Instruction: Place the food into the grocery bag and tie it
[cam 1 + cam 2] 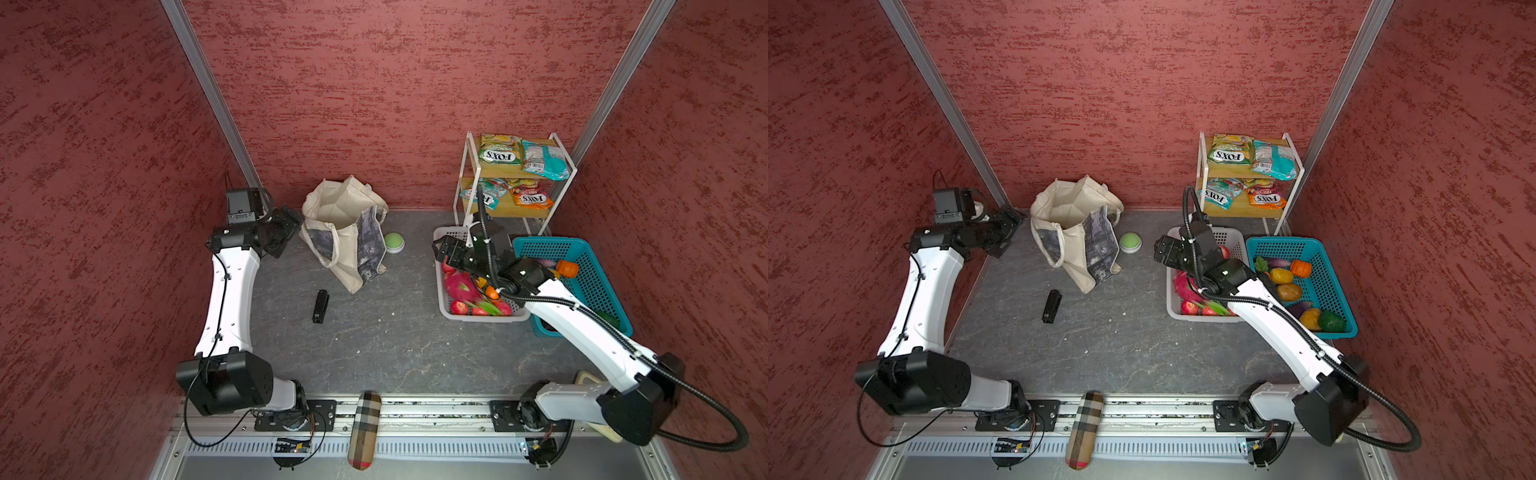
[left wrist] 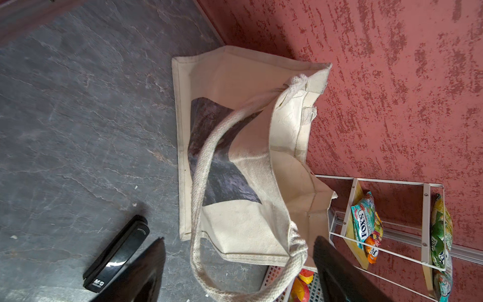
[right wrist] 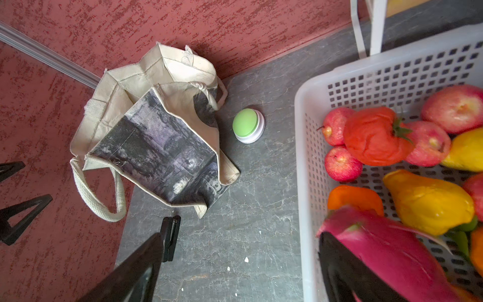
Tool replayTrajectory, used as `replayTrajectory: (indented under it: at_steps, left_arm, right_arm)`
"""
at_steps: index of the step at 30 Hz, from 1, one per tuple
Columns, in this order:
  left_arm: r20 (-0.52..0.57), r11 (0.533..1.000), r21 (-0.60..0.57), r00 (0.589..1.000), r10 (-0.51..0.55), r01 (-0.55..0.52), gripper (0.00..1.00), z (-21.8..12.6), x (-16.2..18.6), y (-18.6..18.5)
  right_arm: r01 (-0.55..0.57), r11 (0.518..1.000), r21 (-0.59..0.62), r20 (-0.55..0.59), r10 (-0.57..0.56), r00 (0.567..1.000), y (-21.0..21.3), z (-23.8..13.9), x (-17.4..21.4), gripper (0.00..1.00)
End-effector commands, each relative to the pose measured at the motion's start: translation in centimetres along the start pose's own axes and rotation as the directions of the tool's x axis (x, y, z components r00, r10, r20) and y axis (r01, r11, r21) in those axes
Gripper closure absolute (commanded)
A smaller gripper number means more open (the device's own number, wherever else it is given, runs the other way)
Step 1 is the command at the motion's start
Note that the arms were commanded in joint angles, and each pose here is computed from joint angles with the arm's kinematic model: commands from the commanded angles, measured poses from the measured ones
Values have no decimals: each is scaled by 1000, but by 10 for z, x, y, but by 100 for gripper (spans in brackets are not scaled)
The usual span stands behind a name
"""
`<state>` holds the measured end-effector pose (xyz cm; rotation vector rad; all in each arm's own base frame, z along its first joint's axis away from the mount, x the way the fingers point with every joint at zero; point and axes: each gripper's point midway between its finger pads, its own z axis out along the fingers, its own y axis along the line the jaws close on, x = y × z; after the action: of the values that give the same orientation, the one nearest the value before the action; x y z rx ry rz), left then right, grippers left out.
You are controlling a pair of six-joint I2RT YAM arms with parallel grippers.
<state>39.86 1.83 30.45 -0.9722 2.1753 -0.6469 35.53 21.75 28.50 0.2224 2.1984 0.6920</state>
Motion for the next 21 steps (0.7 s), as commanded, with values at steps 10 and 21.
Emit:
replayTrajectory:
  at_steps: [10, 21]
  left_arm:
    - [-43, 999, 1, 998, 52, -52, 15, 43, -17, -43]
    - [-80, 982, -135, 990, 118, -128, 28, 67, -18, -21]
  right_arm:
    - [81, 993, -88, 38, -78, 996, 31, 20, -19, 7]
    - [131, 988, -86, 29, -129, 991, 45, 47, -28, 6]
